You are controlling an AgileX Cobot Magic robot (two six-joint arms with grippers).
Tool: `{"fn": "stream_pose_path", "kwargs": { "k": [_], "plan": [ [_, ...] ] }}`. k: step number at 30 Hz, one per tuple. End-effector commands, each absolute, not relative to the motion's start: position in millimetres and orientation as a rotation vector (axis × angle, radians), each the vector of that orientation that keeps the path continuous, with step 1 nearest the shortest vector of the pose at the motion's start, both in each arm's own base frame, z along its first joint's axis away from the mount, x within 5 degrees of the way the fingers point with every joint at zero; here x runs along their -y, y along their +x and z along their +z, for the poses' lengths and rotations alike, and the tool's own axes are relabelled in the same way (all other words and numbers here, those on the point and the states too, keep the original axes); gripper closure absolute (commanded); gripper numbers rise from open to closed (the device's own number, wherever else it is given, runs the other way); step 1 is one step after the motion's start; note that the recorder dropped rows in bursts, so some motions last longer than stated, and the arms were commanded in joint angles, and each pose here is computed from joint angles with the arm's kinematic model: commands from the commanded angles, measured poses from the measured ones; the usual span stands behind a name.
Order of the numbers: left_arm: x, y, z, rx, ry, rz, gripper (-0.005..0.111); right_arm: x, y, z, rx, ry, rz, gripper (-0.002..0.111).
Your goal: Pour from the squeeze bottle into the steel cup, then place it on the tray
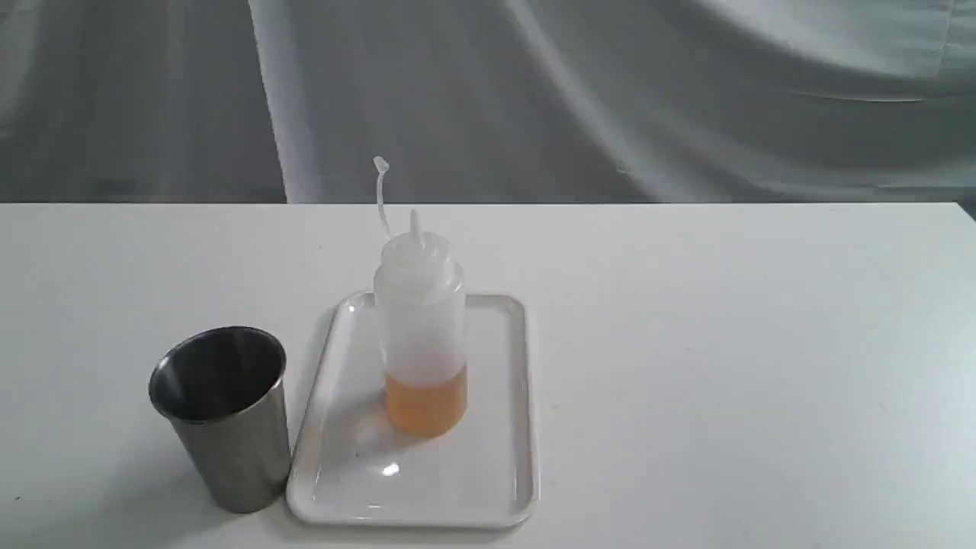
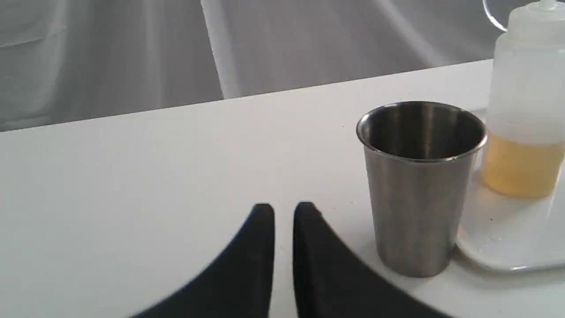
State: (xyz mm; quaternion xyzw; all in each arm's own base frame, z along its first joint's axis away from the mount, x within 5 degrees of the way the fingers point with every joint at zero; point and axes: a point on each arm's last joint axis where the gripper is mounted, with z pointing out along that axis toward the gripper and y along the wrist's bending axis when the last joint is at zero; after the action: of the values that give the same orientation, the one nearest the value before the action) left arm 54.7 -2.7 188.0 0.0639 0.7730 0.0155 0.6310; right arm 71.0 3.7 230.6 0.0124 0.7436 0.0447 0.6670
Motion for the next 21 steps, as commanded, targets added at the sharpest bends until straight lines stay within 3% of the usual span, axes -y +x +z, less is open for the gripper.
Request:
{"fn": "stream_pose_path", "kwargs": {
  "k": [1,9,21],
  "plan": [
    [2.9,54.6,187.4,-1.762,0.147,0.032,0.098,0.5,64.9,225.6,-1.669,0.044,0.027,0.108],
    [2.9,54.6,187.4,-1.762,0.147,0.032,0.098,4.2,59.0,197.8,-1.667,0.019,-0.083,0.108],
    [2.9,54.6,187.4,-1.762,0.147,0.032,0.098,12.1,58.0,198.9,-1.66,0.037,-0.259,0.108]
  ]
}}
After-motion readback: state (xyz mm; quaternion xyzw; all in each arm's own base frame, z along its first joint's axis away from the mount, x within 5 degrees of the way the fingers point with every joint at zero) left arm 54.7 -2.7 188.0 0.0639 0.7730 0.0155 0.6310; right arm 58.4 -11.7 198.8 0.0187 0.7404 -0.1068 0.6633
